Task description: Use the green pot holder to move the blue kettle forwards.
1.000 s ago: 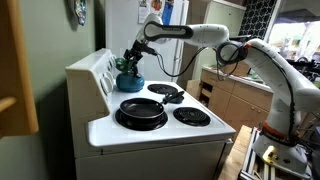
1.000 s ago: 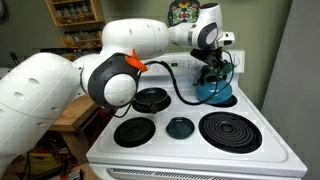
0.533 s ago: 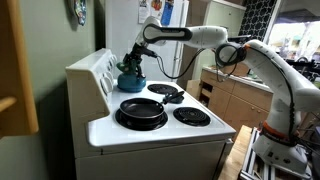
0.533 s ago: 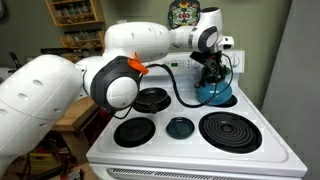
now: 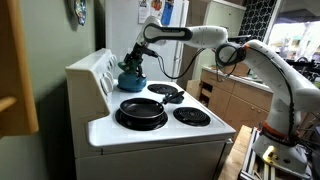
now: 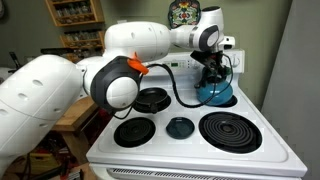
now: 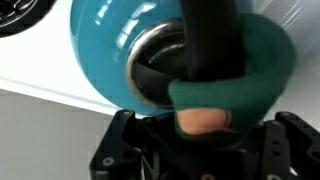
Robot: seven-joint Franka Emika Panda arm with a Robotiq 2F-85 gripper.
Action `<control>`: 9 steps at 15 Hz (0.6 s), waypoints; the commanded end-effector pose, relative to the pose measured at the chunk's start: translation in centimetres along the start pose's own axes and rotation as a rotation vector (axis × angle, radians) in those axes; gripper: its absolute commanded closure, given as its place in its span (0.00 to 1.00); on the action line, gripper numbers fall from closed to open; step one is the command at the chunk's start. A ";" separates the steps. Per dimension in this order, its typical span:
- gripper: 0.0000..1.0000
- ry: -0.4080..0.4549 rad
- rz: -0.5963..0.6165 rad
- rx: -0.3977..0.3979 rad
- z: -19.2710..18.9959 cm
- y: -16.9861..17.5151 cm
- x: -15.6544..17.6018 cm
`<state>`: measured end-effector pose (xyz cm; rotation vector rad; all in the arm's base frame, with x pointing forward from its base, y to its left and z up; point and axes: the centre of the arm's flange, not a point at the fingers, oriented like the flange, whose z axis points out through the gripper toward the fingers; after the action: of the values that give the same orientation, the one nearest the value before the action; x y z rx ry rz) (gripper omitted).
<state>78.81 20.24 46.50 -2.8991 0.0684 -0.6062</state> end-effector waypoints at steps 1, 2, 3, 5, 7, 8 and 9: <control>1.00 0.007 0.045 -0.013 -2.5 0.2 1.1; 1.00 0.008 0.053 -0.015 -2.8 0.4 1.0; 1.00 0.010 0.060 -0.013 -3.2 0.6 0.9; 1.00 0.010 0.079 -0.019 -3.8 0.8 0.7; 1.00 0.015 0.095 -0.020 -4.3 1.0 0.7; 1.00 0.017 0.102 -0.021 -4.6 1.2 0.7; 1.00 0.014 0.109 -0.017 -4.9 1.2 0.7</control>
<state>78.77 18.89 47.83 -2.8969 0.1807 -0.6078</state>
